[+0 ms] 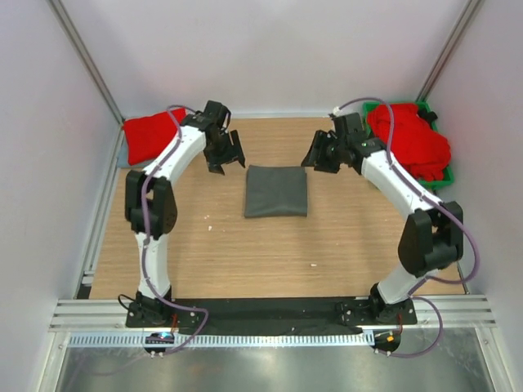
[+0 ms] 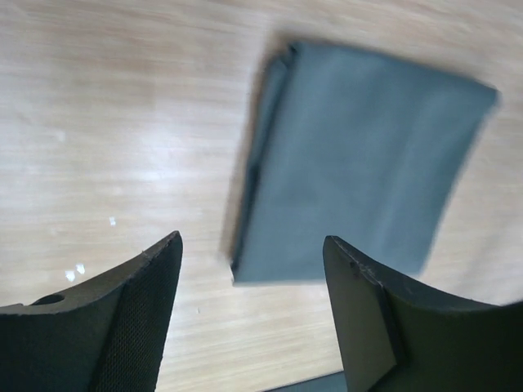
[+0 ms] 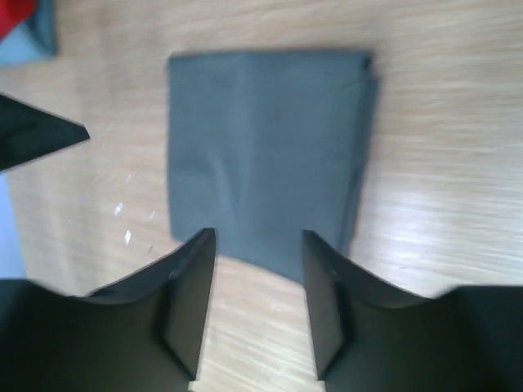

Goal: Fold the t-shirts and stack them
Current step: Fold the tshirt, then neatly place the folded tshirt to the corner

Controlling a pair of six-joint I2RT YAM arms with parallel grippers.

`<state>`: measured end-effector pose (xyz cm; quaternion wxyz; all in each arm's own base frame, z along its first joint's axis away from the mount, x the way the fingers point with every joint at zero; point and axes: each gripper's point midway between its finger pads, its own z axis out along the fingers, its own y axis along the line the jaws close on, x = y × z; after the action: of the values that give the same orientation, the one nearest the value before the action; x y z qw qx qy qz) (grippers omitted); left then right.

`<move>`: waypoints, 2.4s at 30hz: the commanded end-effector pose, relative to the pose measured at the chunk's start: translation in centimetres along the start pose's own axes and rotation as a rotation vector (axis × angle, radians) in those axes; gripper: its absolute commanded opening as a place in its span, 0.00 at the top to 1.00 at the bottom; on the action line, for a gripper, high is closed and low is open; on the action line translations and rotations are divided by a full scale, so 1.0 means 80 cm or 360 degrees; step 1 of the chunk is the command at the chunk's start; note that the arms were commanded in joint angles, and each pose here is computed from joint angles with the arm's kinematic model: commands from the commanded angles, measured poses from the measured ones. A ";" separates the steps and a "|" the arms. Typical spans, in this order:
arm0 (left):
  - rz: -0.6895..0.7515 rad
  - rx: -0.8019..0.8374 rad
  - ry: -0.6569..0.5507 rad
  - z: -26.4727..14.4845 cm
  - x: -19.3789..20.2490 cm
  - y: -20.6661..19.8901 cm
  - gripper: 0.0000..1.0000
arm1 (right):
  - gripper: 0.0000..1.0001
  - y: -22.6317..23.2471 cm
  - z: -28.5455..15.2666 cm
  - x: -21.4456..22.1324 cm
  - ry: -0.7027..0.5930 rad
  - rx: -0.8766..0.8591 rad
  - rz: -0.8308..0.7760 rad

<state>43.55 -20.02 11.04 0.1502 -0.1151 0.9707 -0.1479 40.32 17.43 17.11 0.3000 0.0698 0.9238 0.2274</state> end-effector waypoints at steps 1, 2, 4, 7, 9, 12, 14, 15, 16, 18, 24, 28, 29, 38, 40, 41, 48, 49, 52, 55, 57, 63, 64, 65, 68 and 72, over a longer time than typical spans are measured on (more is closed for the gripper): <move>0.0143 0.0184 -0.0216 -0.060 0.007 -0.037 0.30 | 0.54 0.054 0.006 0.042 0.0026 -0.0335 0.0009; 0.0148 0.0200 -0.0218 -0.061 0.016 -0.039 0.32 | 0.66 0.052 0.013 0.061 0.0075 -0.0337 0.0013; 0.0166 0.0255 -0.0208 -0.064 0.043 -0.048 0.33 | 0.78 0.058 0.026 0.079 0.0131 -0.0363 0.0021; 0.0168 0.0279 -0.0177 -0.062 0.076 -0.048 0.35 | 0.97 0.065 0.047 0.106 0.0241 -0.0405 0.0025; 0.0165 0.0255 -0.0127 -0.051 0.102 -0.041 0.36 | 0.99 0.061 0.060 0.120 0.0290 -0.0392 0.0024; 0.0172 0.0251 -0.0113 -0.050 0.122 -0.034 0.37 | 0.99 0.045 0.075 0.134 0.0319 -0.0339 0.0021; 0.0168 0.0242 -0.0104 -0.049 0.131 -0.026 0.37 | 0.99 0.022 0.088 0.154 0.0360 -0.0263 0.0016; 0.0171 0.0235 -0.0106 -0.049 0.134 -0.024 0.37 | 0.99 0.014 0.093 0.163 0.0378 -0.0241 0.0015; 0.0171 0.0229 -0.0102 -0.048 0.136 -0.021 0.37 | 0.99 0.006 0.098 0.175 0.0409 -0.0224 0.0030; 0.0170 0.0211 -0.0095 -0.046 0.143 -0.014 0.37 | 0.99 -0.015 0.104 0.204 0.0460 -0.0190 0.0055; 0.0164 0.0192 -0.0100 -0.042 0.150 -0.008 0.38 | 0.99 -0.041 0.105 0.240 0.0514 -0.0133 0.0095; 0.0172 0.0201 -0.0120 -0.047 0.146 -0.014 0.39 | 0.93 -0.020 0.090 0.214 0.0489 -0.0155 0.0035; 0.0178 0.0187 -0.0145 -0.050 0.141 -0.013 0.38 | 0.87 -0.006 0.085 0.194 0.0441 -0.0178 0.0007; 0.0274 0.0162 -0.0314 -0.057 0.067 -0.023 0.32 | 0.36 0.030 -0.039 0.112 0.0175 -0.0111 -0.0162; 0.0261 0.0218 -0.0315 -0.048 0.050 -0.027 0.32 | 0.32 0.021 -0.064 0.119 0.0152 -0.0070 -0.0165; 0.0263 0.0231 -0.0298 -0.036 0.045 -0.028 0.32 | 0.31 0.019 -0.085 0.123 0.0111 -0.0082 -0.0162; 0.0189 0.0307 -0.0220 0.032 0.016 -0.019 0.27 | 0.20 0.002 -0.177 0.171 0.0040 -0.0158 -0.0094; 0.0185 0.0354 -0.0195 0.038 0.018 -0.022 0.26 | 0.20 0.000 -0.184 0.180 0.0049 -0.0174 -0.0078; 0.0172 0.0433 -0.0165 0.060 0.017 -0.028 0.26 | 0.19 -0.007 -0.211 0.203 0.0047 -0.0214 -0.0048; 0.0131 0.0495 -0.0126 0.080 0.020 -0.034 0.28 | 0.18 -0.021 -0.233 0.222 0.0042 -0.0192 -0.0025; 0.0115 0.0544 -0.0112 0.088 0.023 -0.039 0.30 | 0.18 -0.032 -0.247 0.233 0.0027 -0.0161 -0.0011; 0.0017 0.0561 -0.0057 0.117 0.040 -0.031 0.38 | 0.18 -0.064 -0.265 0.257 0.0018 -0.0041 0.0021; 0.0003 0.0554 -0.0038 0.122 0.045 -0.027 0.40 | 0.18 -0.066 -0.268 0.260 0.0011 -0.0040 0.0025; -0.0016 0.0551 -0.0040 0.126 0.045 -0.026 0.42 | 0.18 -0.069 -0.270 0.263 0.0017 -0.0027 0.0026; -0.0048 0.0571 -0.0017 0.136 0.053 -0.025 0.48 | 0.17 -0.073 -0.276 0.265 0.0001 -0.0014 0.0028; -0.0093 0.0620 0.0023 0.145 0.064 -0.032 0.57 | 0.18 -0.076 -0.281 0.265 -0.0012 0.0004 0.0026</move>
<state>44.57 -26.26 3.31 0.1959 -0.0966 0.9147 -0.3399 10.43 9.66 19.11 0.2986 0.0706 0.9220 0.2360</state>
